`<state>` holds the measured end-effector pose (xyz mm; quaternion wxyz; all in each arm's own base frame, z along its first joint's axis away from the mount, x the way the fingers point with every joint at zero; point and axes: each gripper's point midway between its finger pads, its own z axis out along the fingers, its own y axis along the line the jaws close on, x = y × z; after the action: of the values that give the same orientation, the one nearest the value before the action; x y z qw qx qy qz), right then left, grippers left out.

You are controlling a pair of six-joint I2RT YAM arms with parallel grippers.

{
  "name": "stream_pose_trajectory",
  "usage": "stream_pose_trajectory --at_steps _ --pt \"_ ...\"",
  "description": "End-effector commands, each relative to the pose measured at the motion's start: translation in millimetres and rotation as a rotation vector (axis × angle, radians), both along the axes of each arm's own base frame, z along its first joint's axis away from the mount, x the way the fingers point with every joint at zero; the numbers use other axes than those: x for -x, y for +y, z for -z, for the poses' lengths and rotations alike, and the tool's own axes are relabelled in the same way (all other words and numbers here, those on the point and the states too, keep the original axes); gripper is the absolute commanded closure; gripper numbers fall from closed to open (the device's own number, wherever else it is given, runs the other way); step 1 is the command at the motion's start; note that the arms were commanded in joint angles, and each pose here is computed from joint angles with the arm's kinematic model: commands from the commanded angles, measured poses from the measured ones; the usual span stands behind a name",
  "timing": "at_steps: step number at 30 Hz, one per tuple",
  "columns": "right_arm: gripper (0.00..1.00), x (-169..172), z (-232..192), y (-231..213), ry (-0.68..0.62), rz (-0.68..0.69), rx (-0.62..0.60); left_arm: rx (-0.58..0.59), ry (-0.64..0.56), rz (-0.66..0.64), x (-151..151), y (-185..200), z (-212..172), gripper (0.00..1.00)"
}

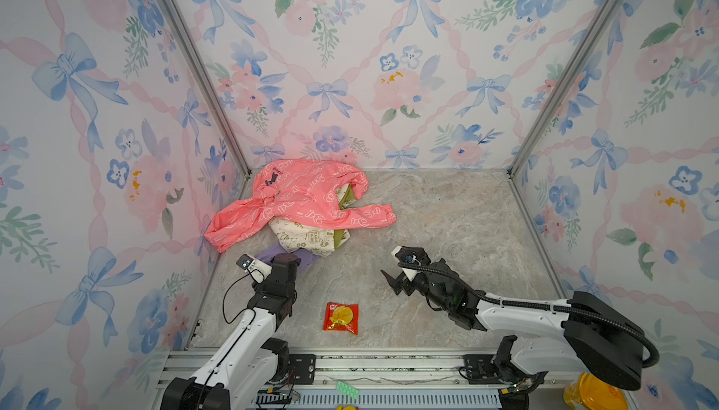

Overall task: Pick out a specific cloth from the pile
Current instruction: 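Close the left gripper on the purple shirt while the right gripper approaches, then lift the purple shirt high out of the pile with the left gripper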

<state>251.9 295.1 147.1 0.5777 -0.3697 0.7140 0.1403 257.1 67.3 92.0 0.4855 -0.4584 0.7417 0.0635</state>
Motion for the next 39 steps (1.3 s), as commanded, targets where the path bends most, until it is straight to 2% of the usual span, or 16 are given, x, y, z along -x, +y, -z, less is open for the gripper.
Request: stream_pose_trajectory --at_steps 1,5,8,15,16,30,39 --pt "0.03 -3 -16 3 -0.071 0.018 -0.006 0.041 0.031 -0.022 0 2 9 0.41" --pt "0.03 -4 -18 1 -0.079 0.035 -0.003 0.044 0.075 -0.042 -2 6 17 0.44" --pt "0.03 -5 -18 -1 -0.081 0.043 -0.003 0.052 0.099 -0.065 -2 8 25 0.52" --pt "0.03 -6 -19 -4 -0.086 0.056 -0.001 0.072 0.104 -0.028 -15 2 24 0.96" --pt "0.03 -6 -20 -4 -0.088 0.058 -0.002 0.071 0.096 -0.021 -18 1 20 1.00" --pt "0.03 -6 -23 -7 -0.092 0.070 -0.012 0.086 -0.180 0.033 -44 -5 -76 1.00" --pt "0.03 -7 -25 -10 -0.099 0.082 -0.013 0.052 -0.281 0.075 -67 -9 -141 1.00"
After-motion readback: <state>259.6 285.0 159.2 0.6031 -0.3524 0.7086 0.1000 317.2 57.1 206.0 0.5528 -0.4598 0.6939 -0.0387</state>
